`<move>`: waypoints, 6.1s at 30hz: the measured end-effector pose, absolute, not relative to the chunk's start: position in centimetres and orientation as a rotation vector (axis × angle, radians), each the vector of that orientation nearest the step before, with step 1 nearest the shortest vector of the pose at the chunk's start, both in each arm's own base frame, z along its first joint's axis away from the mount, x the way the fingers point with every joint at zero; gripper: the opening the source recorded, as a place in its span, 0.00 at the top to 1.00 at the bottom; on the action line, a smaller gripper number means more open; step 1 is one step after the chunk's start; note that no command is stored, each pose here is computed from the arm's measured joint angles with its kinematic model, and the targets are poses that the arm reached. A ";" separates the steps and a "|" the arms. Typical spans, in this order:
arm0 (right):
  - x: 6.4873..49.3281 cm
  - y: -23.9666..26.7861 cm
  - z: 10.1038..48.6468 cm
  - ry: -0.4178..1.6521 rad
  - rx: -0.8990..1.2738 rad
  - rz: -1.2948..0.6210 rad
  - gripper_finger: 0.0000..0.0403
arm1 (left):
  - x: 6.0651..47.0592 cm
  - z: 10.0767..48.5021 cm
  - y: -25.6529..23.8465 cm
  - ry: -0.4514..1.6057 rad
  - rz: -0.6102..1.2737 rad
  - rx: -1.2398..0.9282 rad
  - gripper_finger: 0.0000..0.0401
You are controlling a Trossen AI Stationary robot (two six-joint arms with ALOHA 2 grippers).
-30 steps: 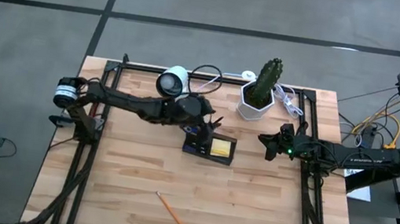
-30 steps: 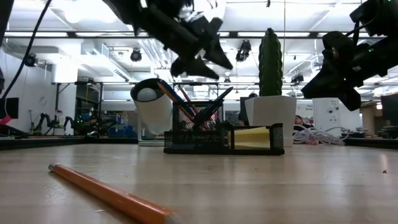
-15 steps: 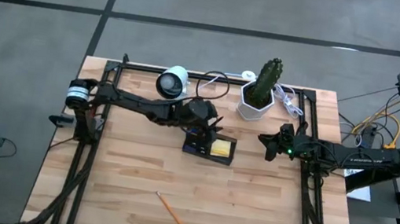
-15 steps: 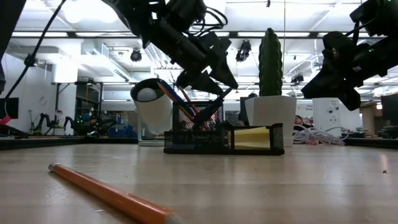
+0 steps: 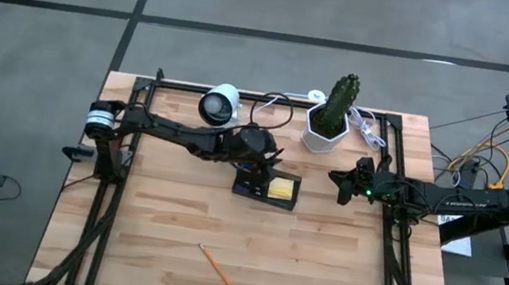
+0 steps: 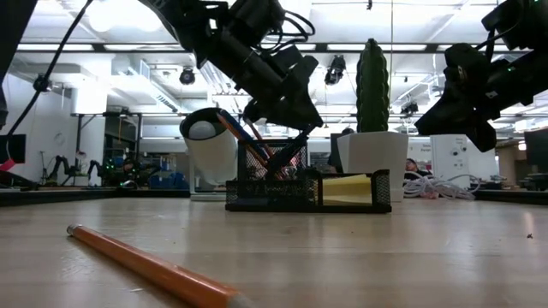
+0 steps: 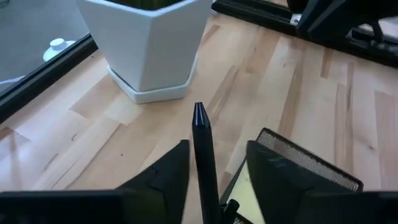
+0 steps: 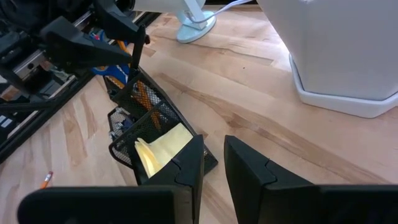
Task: Pick and place office supplies into organizer
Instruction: Put the black pen into the black desk organizer, then put the yellow pencil into the black desk organizer
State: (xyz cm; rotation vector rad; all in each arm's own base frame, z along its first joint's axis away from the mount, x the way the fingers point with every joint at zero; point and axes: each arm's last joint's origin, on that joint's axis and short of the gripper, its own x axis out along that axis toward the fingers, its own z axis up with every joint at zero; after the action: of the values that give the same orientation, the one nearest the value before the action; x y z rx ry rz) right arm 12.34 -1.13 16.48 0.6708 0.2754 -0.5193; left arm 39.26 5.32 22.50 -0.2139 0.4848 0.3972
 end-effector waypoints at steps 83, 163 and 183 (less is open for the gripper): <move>12.3 -1.1 16.5 0.273 0.683 -0.520 0.87 | 36.1 18.7 4.0 0.083 0.297 -0.222 0.97; 22.0 4.4 30.0 0.384 0.558 -0.130 0.86 | 13.0 39.0 -0.4 -0.196 -0.043 -0.232 0.99; 37.2 15.7 35.1 0.602 0.524 -0.075 0.50 | 5.9 38.9 -0.1 -0.245 -0.044 -0.227 0.98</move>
State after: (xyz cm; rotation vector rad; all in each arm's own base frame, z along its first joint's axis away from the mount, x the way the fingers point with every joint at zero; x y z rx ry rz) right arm 37.16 15.75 35.07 0.5242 0.6017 -0.0754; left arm 5.85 -0.15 38.86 -0.2271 -0.2454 -0.0442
